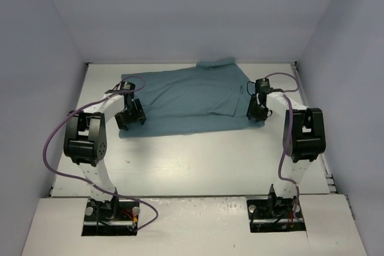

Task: Fold and stack the t-shirts
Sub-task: Fold the flattened tshirt in 1/3 of the way

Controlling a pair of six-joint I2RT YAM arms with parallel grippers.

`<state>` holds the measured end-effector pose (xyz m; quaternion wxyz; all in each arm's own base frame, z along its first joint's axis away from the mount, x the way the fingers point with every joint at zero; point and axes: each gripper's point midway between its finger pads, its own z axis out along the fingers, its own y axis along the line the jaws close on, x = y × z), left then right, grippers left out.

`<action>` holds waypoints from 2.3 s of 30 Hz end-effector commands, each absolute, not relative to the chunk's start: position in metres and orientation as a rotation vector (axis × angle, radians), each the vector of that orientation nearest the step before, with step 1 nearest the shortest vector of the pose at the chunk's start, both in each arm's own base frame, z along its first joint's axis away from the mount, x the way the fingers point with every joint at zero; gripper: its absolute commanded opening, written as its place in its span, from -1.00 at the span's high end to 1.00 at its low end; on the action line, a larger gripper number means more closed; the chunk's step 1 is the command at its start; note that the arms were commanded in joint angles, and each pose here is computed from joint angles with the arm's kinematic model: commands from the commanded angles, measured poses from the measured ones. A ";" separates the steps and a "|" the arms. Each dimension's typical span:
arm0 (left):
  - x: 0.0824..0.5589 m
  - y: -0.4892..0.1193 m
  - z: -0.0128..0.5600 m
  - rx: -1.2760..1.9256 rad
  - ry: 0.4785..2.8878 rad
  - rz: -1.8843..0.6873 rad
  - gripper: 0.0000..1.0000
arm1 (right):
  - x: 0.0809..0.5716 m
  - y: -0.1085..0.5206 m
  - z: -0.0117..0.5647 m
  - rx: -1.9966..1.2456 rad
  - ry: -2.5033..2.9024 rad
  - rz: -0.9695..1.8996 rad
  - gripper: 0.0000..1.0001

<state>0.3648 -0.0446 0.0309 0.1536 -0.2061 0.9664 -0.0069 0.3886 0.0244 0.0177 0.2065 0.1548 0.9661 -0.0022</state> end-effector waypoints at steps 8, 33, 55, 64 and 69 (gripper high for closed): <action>0.327 -0.022 0.022 -0.729 2.802 -0.046 -0.32 | 0.342 -0.026 0.006 0.769 2.604 -0.100 0.37; 0.295 -0.021 0.133 -0.519 2.564 -0.152 -0.35 | 0.349 0.110 0.104 -0.089 2.483 0.141 0.32; 0.277 -0.017 0.114 -0.464 2.548 -0.120 -0.35 | 0.351 0.126 0.031 -0.044 2.599 0.087 0.44; 0.278 -0.016 0.114 -0.461 2.543 -0.112 -0.35 | 0.342 0.114 0.034 0.410 2.550 0.201 0.44; 0.278 -0.016 0.114 -0.460 2.542 -0.111 -0.35 | 0.339 0.113 0.026 0.504 2.555 0.223 0.43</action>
